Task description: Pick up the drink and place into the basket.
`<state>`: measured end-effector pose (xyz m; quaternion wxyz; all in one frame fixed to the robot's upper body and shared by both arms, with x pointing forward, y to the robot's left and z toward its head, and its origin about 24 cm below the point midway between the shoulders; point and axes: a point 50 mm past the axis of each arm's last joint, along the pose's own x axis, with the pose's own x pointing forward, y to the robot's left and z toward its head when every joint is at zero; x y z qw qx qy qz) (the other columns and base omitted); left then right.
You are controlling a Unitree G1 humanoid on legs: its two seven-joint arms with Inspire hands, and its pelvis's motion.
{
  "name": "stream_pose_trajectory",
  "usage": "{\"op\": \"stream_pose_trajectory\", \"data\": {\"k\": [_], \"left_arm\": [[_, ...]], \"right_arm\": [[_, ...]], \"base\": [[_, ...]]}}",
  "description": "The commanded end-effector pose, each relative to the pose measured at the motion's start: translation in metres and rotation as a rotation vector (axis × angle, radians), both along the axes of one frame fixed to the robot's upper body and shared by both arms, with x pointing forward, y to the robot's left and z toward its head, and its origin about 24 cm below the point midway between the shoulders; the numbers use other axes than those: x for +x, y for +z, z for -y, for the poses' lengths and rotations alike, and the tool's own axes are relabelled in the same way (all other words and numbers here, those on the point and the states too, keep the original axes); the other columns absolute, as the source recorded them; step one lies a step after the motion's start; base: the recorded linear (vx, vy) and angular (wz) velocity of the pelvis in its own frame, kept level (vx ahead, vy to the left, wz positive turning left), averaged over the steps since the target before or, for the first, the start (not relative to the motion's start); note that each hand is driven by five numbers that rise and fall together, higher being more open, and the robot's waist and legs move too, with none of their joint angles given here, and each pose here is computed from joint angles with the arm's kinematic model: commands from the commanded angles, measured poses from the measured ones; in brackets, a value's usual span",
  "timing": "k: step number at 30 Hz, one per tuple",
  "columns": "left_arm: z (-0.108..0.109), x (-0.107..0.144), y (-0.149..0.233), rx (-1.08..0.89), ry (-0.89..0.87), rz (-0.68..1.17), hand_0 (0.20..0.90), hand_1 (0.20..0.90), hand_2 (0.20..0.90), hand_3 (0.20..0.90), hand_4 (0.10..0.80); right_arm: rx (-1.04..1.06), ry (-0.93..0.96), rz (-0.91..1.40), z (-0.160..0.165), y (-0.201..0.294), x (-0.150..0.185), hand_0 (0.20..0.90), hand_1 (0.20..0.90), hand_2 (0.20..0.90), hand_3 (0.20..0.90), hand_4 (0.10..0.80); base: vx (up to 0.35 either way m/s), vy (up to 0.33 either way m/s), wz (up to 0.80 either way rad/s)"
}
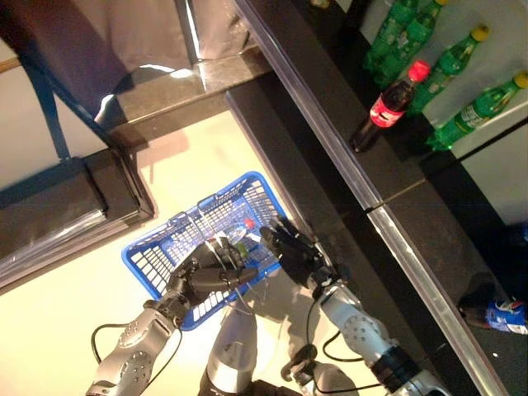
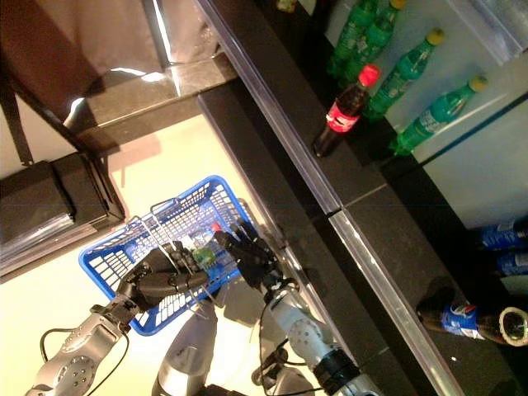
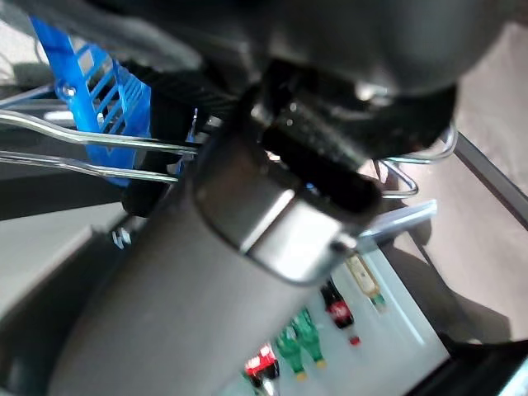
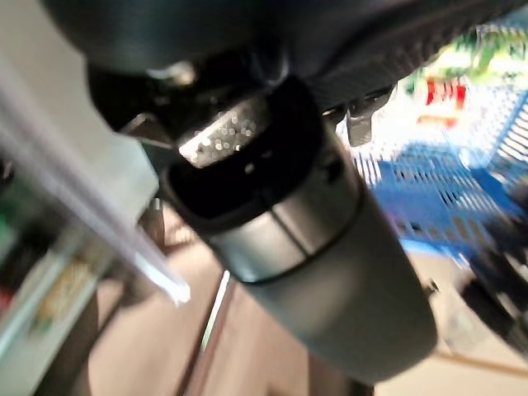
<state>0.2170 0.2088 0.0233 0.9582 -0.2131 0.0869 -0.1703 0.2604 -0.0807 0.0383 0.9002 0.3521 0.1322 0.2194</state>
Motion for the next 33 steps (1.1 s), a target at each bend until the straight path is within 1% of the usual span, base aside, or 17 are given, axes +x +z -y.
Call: {"op": "stream_pose_trajectory", "data": {"k": [1, 4, 5, 10, 12, 16, 17, 19, 20, 21, 23, 25, 27, 29, 30, 32, 33], "left_arm": [[0.024, 0.01, 0.088, -0.167, -0.048, 0.561, 0.3, 0.3, 0.3, 0.2, 0.1], [0.021, 0.01, 0.083, -0.152, -0.007, 0.531, 0.3, 0.3, 0.3, 0.2, 0.1], [0.015, 0.01, 0.075, -0.083, 0.047, 0.508, 0.3, 0.3, 0.3, 0.2, 0.1], [-0.004, 0.006, 0.043, 0.028, 0.247, 0.364, 0.3, 0.3, 0.3, 0.2, 0.1], [-0.008, 0.005, 0.033, 0.036, 0.294, 0.321, 0.3, 0.3, 0.3, 0.2, 0.1], [-0.027, -0.005, -0.001, 0.052, 0.46, 0.159, 0.3, 0.3, 0.3, 0.2, 0.1], [-0.037, -0.014, -0.027, 0.07, 0.55, 0.053, 0.3, 0.3, 0.3, 0.2, 0.1], [-0.041, -0.019, -0.038, 0.09, 0.588, 0.008, 0.3, 0.3, 0.3, 0.2, 0.1], [-0.044, -0.025, -0.05, 0.098, 0.63, -0.06, 0.3, 0.3, 0.3, 0.2, 0.1], [-0.046, -0.027, -0.054, 0.103, 0.645, -0.08, 0.3, 0.3, 0.3, 0.2, 0.1], [-0.051, -0.037, -0.073, 0.174, 0.701, -0.173, 0.3, 0.3, 0.3, 0.2, 0.1], [-0.051, -0.045, -0.088, 0.223, 0.712, -0.244, 0.3, 0.3, 0.3, 0.2, 0.1], [-0.051, -0.05, -0.099, 0.218, 0.717, -0.3, 0.3, 0.3, 0.3, 0.2, 0.1], [-0.05, -0.052, -0.103, 0.222, 0.716, -0.321, 0.3, 0.3, 0.3, 0.2, 0.1], [-0.047, -0.054, -0.108, 0.222, 0.714, -0.35, 0.3, 0.3, 0.3, 0.2, 0.1], [-0.046, -0.056, -0.111, 0.217, 0.715, -0.365, 0.3, 0.3, 0.3, 0.2, 0.1], [-0.043, -0.061, -0.121, 0.201, 0.723, -0.428, 0.3, 0.3, 0.3, 0.2, 0.1]], "right_arm": [[0.103, 0.172, 0.291, -0.019, 0.05, -0.006, 0.9, 0.9, 0.9, 0.9, 0.8], [0.126, 0.184, 0.327, -0.014, 0.053, -0.011, 0.9, 0.9, 0.9, 0.9, 0.8], [0.142, 0.206, 0.361, -0.012, 0.053, -0.017, 0.9, 0.9, 0.9, 0.9, 0.8], [0.166, 0.181, 0.337, 0.002, 0.029, -0.031, 0.9, 0.9, 0.9, 0.9, 0.8], [0.167, 0.182, 0.326, 0.004, 0.023, -0.035, 0.9, 0.9, 0.9, 0.9, 0.8], [0.206, 0.153, 0.29, 0.015, 0.004, -0.045, 0.9, 0.9, 0.9, 0.9, 0.8], [0.182, 0.13, 0.256, 0.022, -0.011, -0.05, 0.9, 0.9, 0.9, 0.9, 0.8], [0.17, 0.114, 0.237, 0.027, -0.019, -0.053, 0.9, 0.9, 0.9, 0.9, 0.8], [0.135, 0.08, 0.208, 0.035, -0.028, -0.056, 0.9, 0.9, 0.9, 0.9, 0.8], [0.115, 0.073, 0.198, 0.038, -0.032, -0.058, 0.9, 0.9, 0.9, 0.9, 0.8], [-0.047, 0.028, 0.111, 0.052, -0.057, -0.066, 0.9, 0.9, 0.9, 0.9, 0.8], [-0.187, -0.023, -0.018, 0.066, -0.085, -0.077, 0.9, 0.9, 0.9, 0.9, 0.8], [-0.273, -0.073, -0.125, 0.076, -0.106, -0.088, 0.9, 0.9, 0.9, 0.9, 0.8], [-0.334, -0.106, -0.176, 0.082, -0.115, -0.092, 0.9, 0.9, 0.9, 0.9, 0.8], [-0.405, -0.144, -0.246, 0.088, -0.126, -0.099, 0.9, 0.9, 0.9, 0.9, 0.8], [-0.42, -0.162, -0.278, 0.091, -0.131, -0.102, 0.9, 0.9, 0.9, 0.9, 0.8], [-0.497, -0.227, -0.394, 0.1, -0.148, -0.114, 0.9, 0.9, 0.9, 0.9, 0.8]], "base": [[-0.07, 0.005, -0.02], [-0.042, -0.011, -0.12], [0.005, -0.036, -0.13], [-0.018, 0.034, -0.33], [-0.024, 0.044, -0.31], [-0.043, 0.076, -0.34], [-0.028, 0.12, -0.4], [-0.017, 0.099, -0.45], [-0.016, 0.075, -0.32], [-0.01, 0.106, -0.33], [0.02, 0.156, -0.4], [0.021, 0.168, -0.45], [0.007, 0.11, -0.37], [0.008, 0.088, -0.16], [0.013, 0.077, -0.08], [0.022, 0.096, -0.18], [0.04, 0.134, -0.48]]}}
